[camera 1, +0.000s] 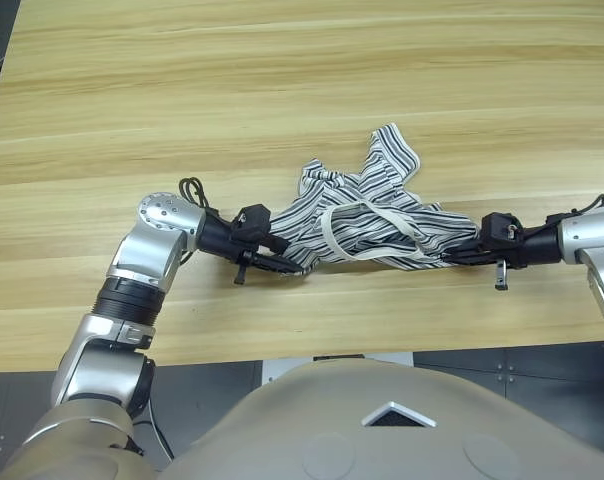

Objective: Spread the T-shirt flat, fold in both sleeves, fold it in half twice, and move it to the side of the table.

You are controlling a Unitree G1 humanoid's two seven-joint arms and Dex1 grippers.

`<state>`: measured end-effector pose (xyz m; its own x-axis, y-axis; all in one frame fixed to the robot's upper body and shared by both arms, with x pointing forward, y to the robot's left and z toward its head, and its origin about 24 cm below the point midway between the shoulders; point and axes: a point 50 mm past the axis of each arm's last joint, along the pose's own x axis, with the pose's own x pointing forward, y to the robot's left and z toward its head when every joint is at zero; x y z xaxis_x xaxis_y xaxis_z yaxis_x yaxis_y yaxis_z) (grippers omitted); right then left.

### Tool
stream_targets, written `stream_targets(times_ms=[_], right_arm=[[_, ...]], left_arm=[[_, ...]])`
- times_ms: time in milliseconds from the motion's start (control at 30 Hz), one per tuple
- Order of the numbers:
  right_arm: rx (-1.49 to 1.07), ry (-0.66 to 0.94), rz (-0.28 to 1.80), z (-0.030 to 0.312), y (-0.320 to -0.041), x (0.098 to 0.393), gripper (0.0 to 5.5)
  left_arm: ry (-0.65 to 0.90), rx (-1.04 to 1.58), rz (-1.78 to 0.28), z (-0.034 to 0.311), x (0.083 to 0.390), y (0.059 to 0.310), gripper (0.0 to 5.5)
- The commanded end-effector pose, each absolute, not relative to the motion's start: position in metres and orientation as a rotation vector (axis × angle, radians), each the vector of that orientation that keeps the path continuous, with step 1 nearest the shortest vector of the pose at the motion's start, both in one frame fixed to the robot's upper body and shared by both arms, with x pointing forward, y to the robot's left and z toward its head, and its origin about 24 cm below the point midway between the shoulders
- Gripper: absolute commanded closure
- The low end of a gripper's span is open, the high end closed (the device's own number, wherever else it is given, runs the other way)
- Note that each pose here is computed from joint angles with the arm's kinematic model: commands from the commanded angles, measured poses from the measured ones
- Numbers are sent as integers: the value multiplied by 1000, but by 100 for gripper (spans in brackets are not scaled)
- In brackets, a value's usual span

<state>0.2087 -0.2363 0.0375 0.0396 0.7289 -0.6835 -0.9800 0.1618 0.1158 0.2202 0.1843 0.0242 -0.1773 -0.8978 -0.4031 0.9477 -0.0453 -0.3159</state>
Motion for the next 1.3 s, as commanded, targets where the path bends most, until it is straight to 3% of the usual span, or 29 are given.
stream_targets(times_ms=[33, 133, 433, 600, 800, 933, 1100, 1300], right_arm=[[-450, 732, 1372, 33, -237, 207, 540], [-455, 729, 1371, 34, -237, 207, 540], [-452, 651, 1345, 43, -232, 218, 540], [-381, 527, 1322, 65, -221, 240, 540], [-304, 294, 1173, 114, -211, 290, 540], [-265, 205, 1120, 138, -204, 318, 540], [-143, 70, 926, 161, -180, 372, 540], [-1, -64, 511, 206, -152, 423, 540]], left_arm=[[581, 136, -1641, 26, 222, 186, 499], [561, 130, -1634, 29, 224, 186, 538], [378, 165, -1633, 64, 240, 181, 538], [238, 280, -1582, 92, 257, 183, 538], [38, 789, -1162, 137, 326, 197, 538], [-9, 1191, -1000, 154, 354, 204, 538], [-49, 1459, -774, 184, 386, 205, 538], [-115, 1516, -259, 237, 422, 197, 538]])
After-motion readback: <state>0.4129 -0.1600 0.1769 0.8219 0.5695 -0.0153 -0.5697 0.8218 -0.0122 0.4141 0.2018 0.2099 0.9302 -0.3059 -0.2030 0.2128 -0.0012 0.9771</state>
